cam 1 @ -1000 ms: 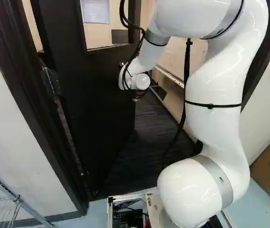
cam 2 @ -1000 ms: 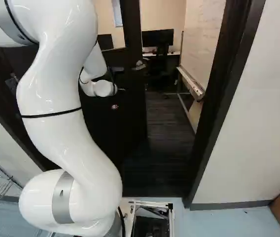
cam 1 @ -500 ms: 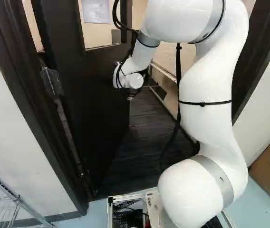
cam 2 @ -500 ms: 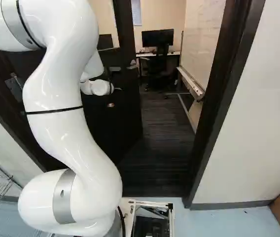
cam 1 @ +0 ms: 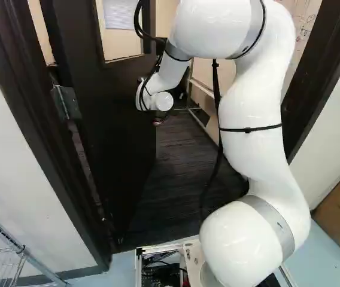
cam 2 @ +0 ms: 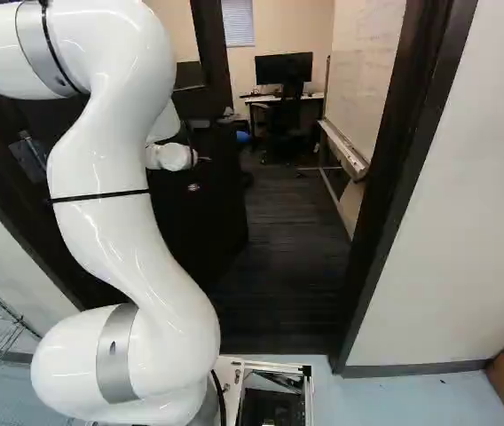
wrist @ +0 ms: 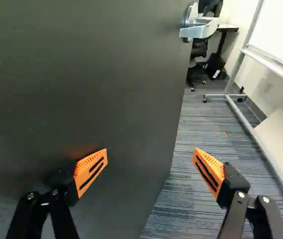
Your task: Open the door and move inside
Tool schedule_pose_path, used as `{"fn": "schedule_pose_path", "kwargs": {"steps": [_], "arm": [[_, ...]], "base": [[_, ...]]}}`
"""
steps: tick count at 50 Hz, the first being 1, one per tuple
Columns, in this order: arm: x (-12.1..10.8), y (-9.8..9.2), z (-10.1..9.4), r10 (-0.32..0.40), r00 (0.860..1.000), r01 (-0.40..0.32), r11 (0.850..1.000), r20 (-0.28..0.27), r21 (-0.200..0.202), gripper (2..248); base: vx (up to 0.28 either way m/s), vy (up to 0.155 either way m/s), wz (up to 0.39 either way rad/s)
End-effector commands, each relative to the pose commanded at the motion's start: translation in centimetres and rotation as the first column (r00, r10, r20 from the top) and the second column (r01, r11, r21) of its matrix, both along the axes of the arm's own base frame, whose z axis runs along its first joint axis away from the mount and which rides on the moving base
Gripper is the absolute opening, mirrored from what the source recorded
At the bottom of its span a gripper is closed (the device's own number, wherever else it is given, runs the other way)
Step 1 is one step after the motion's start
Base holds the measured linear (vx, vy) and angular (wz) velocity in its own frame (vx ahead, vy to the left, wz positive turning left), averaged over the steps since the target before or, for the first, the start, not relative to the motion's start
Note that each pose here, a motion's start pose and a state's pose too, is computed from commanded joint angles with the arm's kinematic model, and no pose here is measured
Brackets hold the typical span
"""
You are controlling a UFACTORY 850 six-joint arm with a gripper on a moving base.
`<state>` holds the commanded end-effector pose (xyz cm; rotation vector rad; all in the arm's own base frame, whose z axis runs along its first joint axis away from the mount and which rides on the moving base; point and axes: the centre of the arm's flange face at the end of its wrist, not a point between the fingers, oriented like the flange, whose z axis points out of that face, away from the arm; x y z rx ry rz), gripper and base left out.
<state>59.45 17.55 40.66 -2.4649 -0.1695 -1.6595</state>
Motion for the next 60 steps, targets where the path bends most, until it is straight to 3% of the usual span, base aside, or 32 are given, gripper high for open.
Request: {"fn": "schedule_pose_path", "kwargs": {"steps": [60], "arm": [[1.2,8.4,-0.5,0.116,0.993,-0.116,0.993,0.026,0.008,247]], "base": [[0.0,0.0,0.0]]}}
